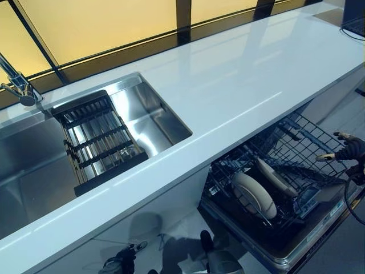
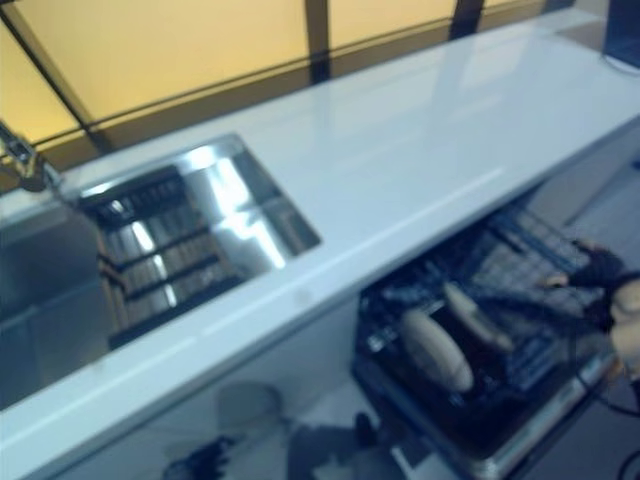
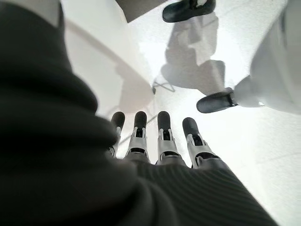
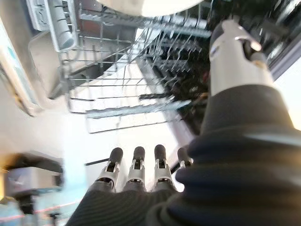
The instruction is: Take plates into dishwasher
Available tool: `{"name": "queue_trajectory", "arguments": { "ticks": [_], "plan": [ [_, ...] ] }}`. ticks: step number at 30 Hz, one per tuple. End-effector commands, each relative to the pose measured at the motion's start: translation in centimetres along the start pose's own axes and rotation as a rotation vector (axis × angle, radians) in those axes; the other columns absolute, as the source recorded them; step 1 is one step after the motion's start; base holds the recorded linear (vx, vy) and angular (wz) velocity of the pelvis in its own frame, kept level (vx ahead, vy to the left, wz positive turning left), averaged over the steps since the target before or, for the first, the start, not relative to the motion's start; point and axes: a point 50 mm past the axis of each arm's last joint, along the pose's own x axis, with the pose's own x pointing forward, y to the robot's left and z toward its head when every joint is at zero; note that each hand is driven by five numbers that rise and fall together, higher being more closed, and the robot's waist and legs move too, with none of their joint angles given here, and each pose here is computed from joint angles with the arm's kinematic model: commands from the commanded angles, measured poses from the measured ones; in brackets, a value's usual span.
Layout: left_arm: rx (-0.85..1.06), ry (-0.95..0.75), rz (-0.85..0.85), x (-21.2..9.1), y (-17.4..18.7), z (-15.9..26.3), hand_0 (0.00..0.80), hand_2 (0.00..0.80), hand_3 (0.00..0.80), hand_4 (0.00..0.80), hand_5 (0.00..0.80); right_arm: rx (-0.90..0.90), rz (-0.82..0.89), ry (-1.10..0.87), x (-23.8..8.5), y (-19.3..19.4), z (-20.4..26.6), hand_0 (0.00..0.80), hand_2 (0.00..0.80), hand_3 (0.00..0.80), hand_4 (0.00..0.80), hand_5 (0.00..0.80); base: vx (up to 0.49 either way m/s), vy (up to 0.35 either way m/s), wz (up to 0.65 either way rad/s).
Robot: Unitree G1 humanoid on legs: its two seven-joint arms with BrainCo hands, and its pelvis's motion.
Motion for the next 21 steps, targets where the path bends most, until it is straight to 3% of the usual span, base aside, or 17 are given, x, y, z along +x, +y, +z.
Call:
{"name": "queue_trajectory", "arguments": {
  "ticks": [1, 13, 21],
  "plan": [
    [0.004, 0.024, 0.123, -0.5, 3.7, -0.1, 0.0, 0.0, 0.0, 0.0, 0.0, 0.09, -0.078, 0.06, 0.2, -0.5, -2.0, 0.0, 0.0, 0.0, 0.0, 0.0, -0.012, 0.06, -0.06],
    [0.094, -0.003, 0.137, -0.5, 4.6, 2.0, 0.0, 0.0, 0.0, 0.0, 0.0, 0.129, -0.021, 0.262, -0.3, 2.5, -9.2, 0.0, 0.0, 0.0, 0.0, 0.0, -0.081, 0.108, -0.08],
    [-0.022, -0.032, 0.253, -1.7, 8.8, 3.4, 0.0, 0.0, 0.0, 0.0, 0.0, 0.221, 0.161, 0.442, -1.0, 7.6, -13.8, 0.0, 0.0, 0.0, 0.0, 0.0, -0.321, -0.14, -0.31]
  ]
}}
